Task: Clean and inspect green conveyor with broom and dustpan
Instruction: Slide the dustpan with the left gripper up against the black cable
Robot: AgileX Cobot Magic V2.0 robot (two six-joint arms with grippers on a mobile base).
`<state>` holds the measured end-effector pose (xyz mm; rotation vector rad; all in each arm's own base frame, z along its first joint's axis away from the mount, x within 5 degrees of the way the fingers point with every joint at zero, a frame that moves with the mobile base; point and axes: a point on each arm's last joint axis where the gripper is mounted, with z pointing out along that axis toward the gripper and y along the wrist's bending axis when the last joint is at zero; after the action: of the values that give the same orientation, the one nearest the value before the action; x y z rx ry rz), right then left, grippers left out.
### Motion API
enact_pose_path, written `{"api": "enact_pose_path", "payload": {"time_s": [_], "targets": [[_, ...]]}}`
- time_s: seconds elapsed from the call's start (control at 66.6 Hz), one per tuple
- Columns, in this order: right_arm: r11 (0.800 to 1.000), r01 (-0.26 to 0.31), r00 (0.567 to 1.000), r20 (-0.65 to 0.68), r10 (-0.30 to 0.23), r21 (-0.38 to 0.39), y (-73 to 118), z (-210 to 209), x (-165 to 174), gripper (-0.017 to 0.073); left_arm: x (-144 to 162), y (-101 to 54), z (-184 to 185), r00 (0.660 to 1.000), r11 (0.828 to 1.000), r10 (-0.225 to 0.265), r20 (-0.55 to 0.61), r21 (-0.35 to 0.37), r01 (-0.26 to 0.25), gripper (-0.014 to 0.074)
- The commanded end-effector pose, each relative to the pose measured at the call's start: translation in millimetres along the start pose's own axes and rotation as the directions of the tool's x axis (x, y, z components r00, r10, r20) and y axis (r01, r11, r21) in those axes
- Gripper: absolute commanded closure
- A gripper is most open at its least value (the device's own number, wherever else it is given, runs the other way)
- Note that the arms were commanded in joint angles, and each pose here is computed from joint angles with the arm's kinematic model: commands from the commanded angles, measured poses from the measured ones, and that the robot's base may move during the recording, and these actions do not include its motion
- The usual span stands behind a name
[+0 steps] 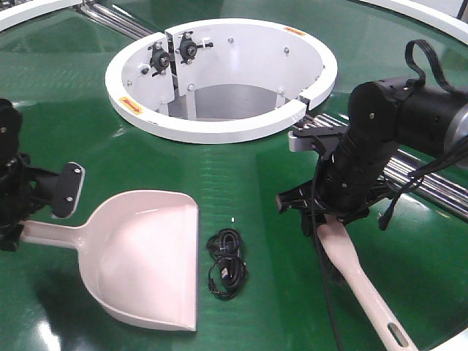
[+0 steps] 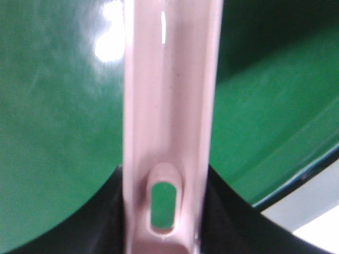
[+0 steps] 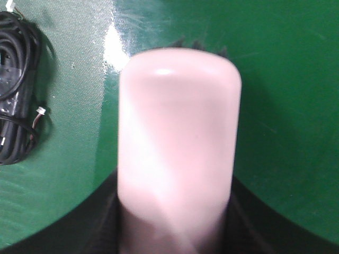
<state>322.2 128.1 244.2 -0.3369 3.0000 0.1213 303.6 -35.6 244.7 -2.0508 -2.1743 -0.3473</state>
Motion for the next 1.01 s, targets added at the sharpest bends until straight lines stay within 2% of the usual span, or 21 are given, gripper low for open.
{"api": "enact_pose_path", "payload": {"time_s": [0.0, 0.105, 0.3, 0.525, 0.991], "targets": [[1.000, 0.010, 0.996, 0.088, -0.009, -0.009, 1.7, -23.8, -1.3, 0.0562, -5.8, -4.1, -15.8, 1.000, 1.000, -0.001, 0.009, -0.018, 0.001, 0.0618], [1.000, 0.010, 0.996, 0.088, -0.009, -0.009, 1.7, -23.8, -1.3, 0.0562, -14.0, -4.7, -14.7, 1.000, 1.000, 0.010, 0.012, -0.013, -0.009, 0.0618], [1.000, 0.010, 0.996, 0.088, -0.009, -0.009, 1.7, -23.8, -1.3, 0.0562, -26.9, -5.7, -15.4, 0.999, 1.000, -0.008, 0.035, -0.006, 0.008, 0.0618], [1.000, 0.010, 0.996, 0.088, -0.009, -0.009, 1.7, -23.8, -1.3, 0.0562, -39.2, -4.8, -17.0, 0.998, 1.000, 0.012, 0.056, -0.004, -0.012, 0.0618], [1.000, 0.010, 0.996, 0.088, -0.009, -0.009, 1.7, -23.8, -1.3, 0.0562, -43.8, -5.4, -18.2, 0.997, 1.000, 0.012, 0.080, 0.002, -0.012, 0.0618]]}}
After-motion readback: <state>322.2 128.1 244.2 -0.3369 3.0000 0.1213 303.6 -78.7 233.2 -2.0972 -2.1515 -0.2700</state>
